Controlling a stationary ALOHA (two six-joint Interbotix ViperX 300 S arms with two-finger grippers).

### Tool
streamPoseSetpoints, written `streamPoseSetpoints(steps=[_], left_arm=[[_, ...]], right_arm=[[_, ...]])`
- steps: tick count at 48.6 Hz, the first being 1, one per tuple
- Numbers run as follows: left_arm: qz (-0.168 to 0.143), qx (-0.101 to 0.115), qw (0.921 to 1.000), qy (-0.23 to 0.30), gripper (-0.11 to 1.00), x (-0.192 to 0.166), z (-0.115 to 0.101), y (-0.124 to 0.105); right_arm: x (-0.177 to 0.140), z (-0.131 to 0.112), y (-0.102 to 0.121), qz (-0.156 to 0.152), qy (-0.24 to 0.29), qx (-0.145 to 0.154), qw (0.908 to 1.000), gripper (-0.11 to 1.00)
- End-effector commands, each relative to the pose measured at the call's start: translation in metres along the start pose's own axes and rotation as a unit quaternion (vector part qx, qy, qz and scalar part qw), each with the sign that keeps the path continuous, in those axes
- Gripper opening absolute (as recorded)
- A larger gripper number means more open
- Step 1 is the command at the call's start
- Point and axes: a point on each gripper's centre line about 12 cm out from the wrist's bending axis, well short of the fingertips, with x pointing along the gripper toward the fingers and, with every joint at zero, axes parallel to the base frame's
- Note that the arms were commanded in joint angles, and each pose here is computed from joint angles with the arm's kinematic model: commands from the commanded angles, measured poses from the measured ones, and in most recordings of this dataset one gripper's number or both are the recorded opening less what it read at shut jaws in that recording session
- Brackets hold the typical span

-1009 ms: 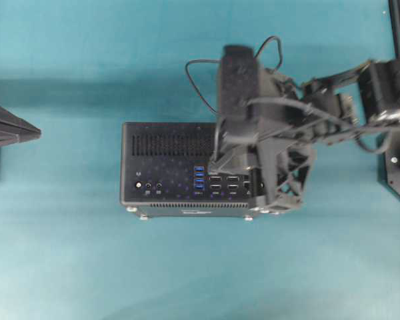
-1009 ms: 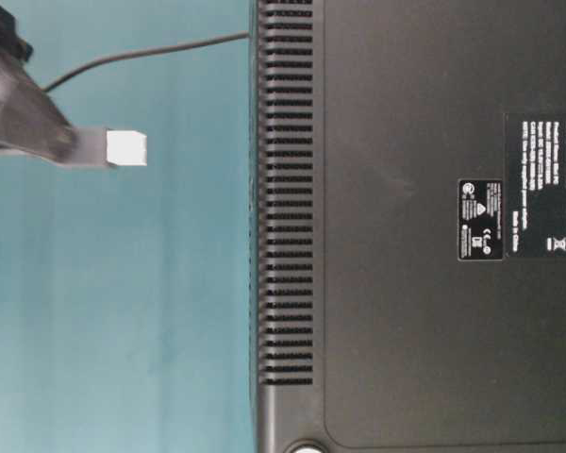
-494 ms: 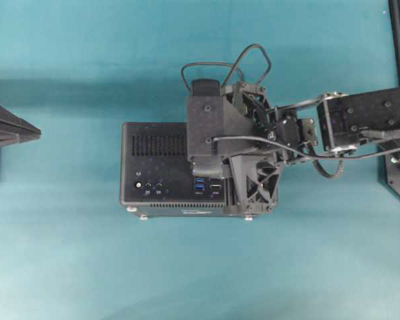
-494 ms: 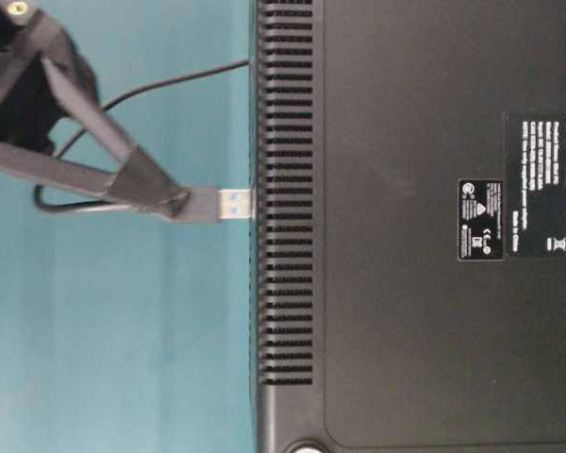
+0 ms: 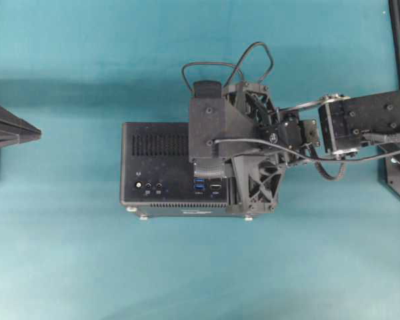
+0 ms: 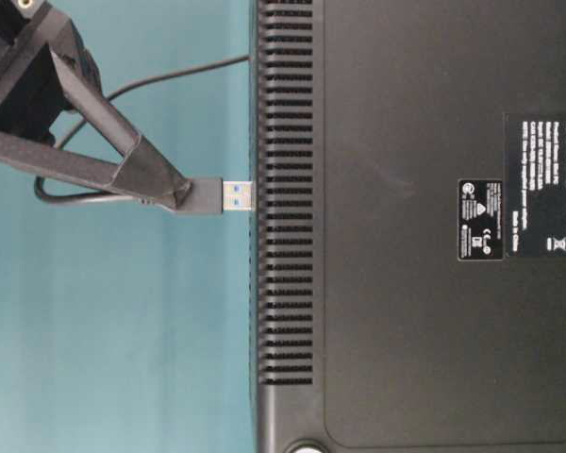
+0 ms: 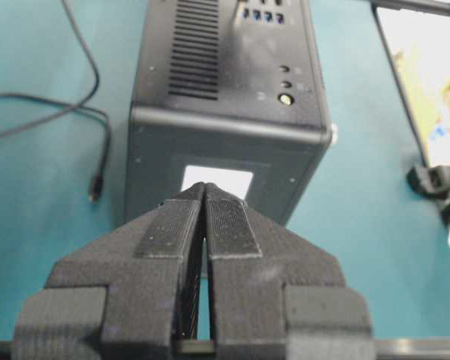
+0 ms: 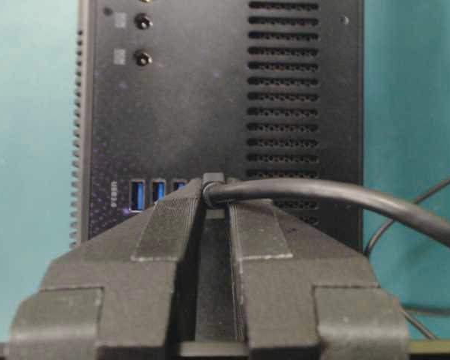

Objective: Insert the USB into the PC box with both arms.
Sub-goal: 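Carry the plug over the blue USB ports and align it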

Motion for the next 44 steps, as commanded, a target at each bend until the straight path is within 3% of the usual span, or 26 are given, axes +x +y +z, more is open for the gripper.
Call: streamPoseSetpoints(steps=[1,15,44], left_arm=[[-0.002,0.000,1.0000,-0.004,0.00,0.001,0.004,-0.001],[-0.002,0.000,1.0000,-0.004,0.00,0.001,0.004,-0.001],[-0.001,0.000,1.0000,-0.004,0.00,0.001,0.003,-0.001]], right_arm=[[-0.009,0.004,-0.002,-0.002,-0.011,0.008,0.9999,0.09],[-0.008,0.004,0.002,0.003,-0.011,0.026,0.9996,0.09],[-0.008,0.004,0.010,0.008,-0.010,0.022,0.9997,0.09]])
